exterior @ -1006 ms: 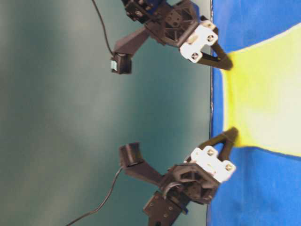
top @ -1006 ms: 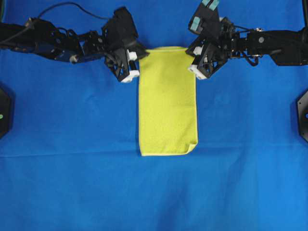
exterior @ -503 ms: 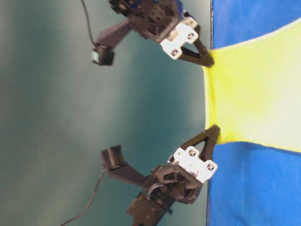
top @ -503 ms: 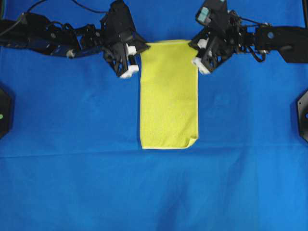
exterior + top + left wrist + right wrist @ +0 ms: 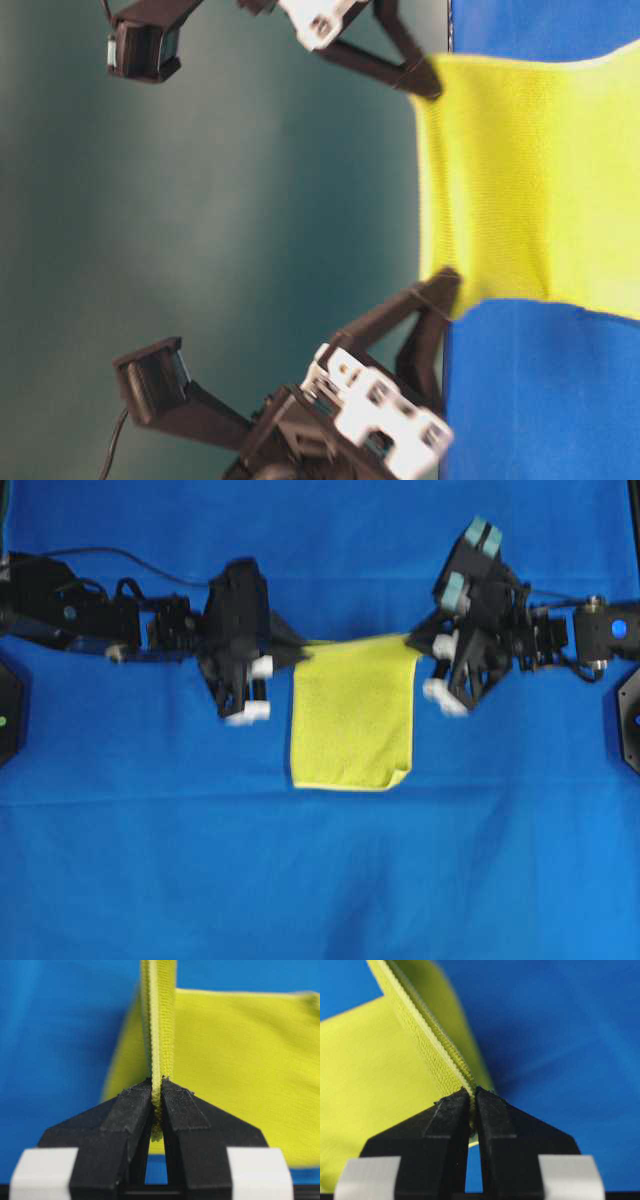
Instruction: Fold the yellow towel.
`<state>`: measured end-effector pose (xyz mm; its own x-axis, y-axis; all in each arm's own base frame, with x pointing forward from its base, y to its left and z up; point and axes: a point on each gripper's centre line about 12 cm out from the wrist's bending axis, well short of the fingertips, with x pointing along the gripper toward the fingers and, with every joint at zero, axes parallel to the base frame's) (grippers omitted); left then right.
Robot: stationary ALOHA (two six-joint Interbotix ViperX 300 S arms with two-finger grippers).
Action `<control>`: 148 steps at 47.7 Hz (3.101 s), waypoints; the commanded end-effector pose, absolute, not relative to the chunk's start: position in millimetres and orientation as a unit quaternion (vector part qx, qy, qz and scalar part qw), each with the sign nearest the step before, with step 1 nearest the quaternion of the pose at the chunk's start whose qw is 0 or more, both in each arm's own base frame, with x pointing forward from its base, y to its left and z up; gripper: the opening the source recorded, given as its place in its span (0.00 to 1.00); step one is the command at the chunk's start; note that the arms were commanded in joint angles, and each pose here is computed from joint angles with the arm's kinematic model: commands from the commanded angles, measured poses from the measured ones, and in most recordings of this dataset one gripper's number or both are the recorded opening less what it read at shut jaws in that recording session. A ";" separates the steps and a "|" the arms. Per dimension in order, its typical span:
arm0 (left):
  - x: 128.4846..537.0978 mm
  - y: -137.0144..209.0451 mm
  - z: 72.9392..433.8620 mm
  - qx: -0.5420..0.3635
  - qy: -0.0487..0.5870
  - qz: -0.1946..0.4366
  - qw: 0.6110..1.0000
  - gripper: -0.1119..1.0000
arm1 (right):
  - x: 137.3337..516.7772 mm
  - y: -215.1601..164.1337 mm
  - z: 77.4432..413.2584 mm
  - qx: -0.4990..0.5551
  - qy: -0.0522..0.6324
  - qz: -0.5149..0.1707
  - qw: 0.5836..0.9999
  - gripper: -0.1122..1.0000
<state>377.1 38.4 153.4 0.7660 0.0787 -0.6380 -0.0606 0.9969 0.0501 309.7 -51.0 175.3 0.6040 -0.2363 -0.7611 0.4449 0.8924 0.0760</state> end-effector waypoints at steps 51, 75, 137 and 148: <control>386.0 -67.4 105.7 0.021 0.327 -0.076 0.942 0.21 | 330.8 29.0 115.9 0.185 0.447 -0.114 0.867 0.22; 375.7 -67.8 155.8 0.020 0.311 -0.081 0.947 0.65 | 326.7 51.6 173.6 0.150 0.424 -0.111 0.886 0.61; 162.6 -11.6 242.3 -0.004 0.084 -0.035 0.996 0.65 | 151.5 -13.8 253.9 0.080 0.176 -0.128 0.973 0.61; 149.8 -4.0 225.8 -0.008 0.077 -0.013 0.997 0.65 | 143.3 -17.8 228.6 0.089 0.176 -0.138 0.971 0.61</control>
